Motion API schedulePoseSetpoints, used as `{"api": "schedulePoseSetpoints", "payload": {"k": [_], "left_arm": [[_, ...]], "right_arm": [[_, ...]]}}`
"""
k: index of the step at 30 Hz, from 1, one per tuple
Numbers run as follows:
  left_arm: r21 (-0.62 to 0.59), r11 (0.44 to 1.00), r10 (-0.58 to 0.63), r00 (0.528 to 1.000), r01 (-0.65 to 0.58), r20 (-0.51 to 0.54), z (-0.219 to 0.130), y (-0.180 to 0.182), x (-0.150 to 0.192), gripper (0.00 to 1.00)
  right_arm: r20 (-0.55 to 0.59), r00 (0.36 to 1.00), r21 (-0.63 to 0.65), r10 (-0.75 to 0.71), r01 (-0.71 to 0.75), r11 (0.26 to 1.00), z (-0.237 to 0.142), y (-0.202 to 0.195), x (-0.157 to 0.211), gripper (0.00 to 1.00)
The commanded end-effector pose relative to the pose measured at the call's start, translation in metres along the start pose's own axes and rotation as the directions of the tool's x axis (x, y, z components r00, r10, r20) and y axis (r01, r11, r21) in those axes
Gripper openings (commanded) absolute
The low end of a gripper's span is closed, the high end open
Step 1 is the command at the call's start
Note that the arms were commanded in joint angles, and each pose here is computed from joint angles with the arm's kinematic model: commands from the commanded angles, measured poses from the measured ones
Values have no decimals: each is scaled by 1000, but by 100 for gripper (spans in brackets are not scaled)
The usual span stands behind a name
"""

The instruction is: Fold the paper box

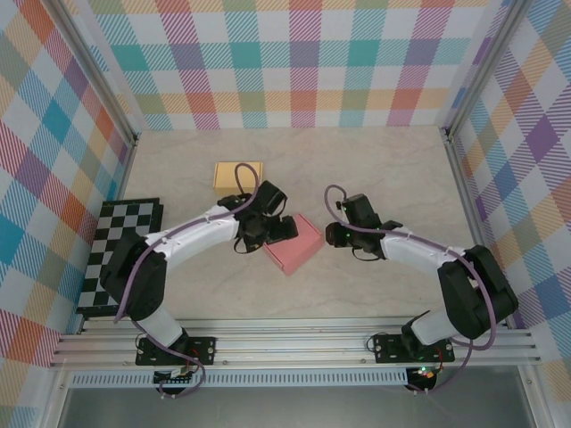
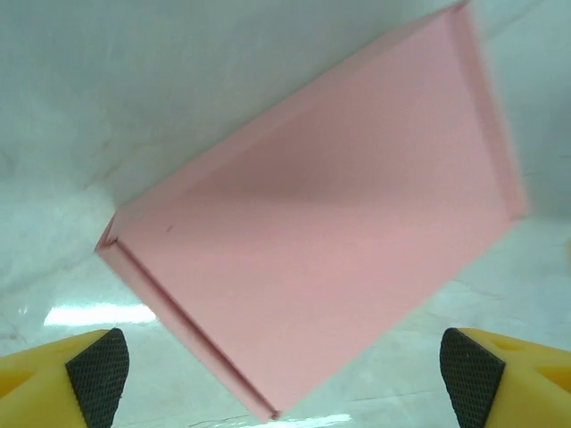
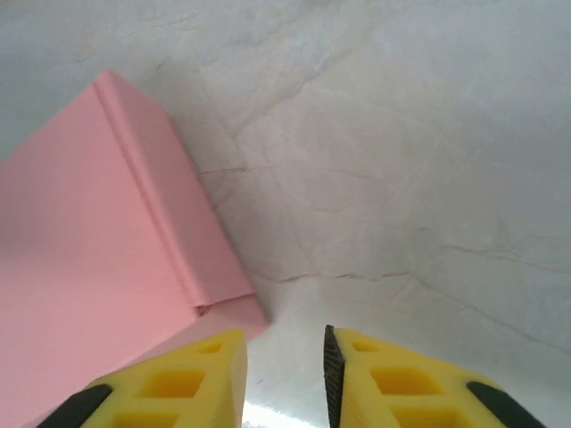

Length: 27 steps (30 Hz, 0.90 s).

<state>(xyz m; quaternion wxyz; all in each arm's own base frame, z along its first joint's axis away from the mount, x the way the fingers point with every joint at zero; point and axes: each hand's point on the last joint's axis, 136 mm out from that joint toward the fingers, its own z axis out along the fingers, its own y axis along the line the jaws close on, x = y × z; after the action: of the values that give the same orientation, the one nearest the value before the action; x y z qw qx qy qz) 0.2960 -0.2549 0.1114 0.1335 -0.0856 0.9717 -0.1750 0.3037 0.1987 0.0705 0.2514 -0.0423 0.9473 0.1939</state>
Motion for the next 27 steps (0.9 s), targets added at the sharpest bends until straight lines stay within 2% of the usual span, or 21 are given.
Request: {"api": "schedulePoseSetpoints", "payload": {"k": [1,3,5,9,13,16,27], "left_arm": [[104,982,152,988,-154,27,-22,-17,-29,91],[173,955,240,971,-239,15,-15,-30,-42,89],[209,926,321,947,-314,-2,-5,-40,-49,87],[254,881,414,910,-399,-5,20,-52,-58,85],[312,860,433,901,-405,-25,39,-60,-56,83],[317,864,424,905,-391,-43,51,-59,-54,82],[355,869,400,912,-345,-91,73,-59,-44,80]], "right_arm": [[-232,938,2,258,-265,964,-7,10,39,21],[-289,893,-24,345,-367,930,-2,19,49,19],[-292,876,-51,385,-416,908,1,24,48,17],[-280,873,-50,400,-429,902,6,23,45,12],[-295,859,-51,418,-452,891,16,18,47,5],[-313,844,-72,437,-480,875,24,14,48,0],[-303,842,-120,446,-498,859,34,6,41,0]]}}
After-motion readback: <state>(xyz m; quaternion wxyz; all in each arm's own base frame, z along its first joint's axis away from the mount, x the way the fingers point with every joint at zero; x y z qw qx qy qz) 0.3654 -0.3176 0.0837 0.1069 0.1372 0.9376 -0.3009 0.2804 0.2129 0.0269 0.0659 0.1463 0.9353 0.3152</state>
